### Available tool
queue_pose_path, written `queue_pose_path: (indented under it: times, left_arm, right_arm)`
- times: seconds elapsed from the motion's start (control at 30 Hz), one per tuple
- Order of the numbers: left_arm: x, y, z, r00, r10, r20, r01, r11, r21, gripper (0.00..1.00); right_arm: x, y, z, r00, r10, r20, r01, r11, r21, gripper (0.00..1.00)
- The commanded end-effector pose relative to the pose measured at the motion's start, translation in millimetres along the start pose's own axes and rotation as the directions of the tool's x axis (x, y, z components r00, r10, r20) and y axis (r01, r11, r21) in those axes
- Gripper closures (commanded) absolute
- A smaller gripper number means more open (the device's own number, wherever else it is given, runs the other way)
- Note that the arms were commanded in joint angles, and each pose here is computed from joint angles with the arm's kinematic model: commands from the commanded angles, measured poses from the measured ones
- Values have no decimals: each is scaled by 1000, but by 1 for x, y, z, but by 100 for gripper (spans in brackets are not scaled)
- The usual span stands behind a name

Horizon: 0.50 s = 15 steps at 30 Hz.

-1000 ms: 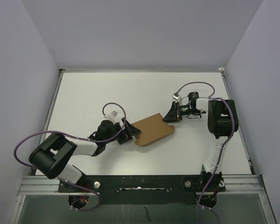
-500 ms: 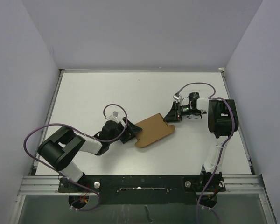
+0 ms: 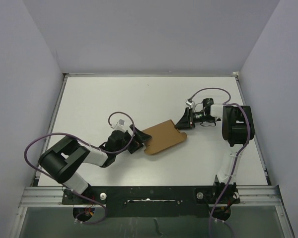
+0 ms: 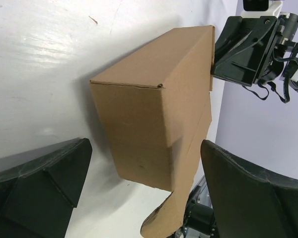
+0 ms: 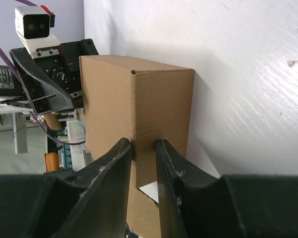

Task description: Fold the paper box

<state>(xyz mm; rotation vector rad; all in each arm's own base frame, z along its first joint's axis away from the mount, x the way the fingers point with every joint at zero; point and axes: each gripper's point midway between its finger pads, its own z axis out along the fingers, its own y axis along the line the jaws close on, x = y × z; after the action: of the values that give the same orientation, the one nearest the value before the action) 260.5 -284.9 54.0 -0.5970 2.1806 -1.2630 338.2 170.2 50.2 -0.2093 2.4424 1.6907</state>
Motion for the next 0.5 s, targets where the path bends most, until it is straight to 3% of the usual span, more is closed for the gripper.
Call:
queue_pose_path:
  times: [0.0, 0.17, 0.47]
  left_arm:
    - [-6, -34, 1, 999, 5, 33, -9, 993, 114, 7]
    - [-4, -40, 15, 1000, 3, 27, -6, 991, 131, 8]
    - [-9, -43, 22, 995, -56, 80, 42, 984, 172, 37]
  right_arm:
    - [1, -19, 1, 1000, 16, -3, -16, 999, 47, 75]
    - [3, -20, 1, 1000, 23, -6, -22, 999, 47, 76]
    - [4, -20, 3, 1000, 18, -14, -18, 999, 47, 75]
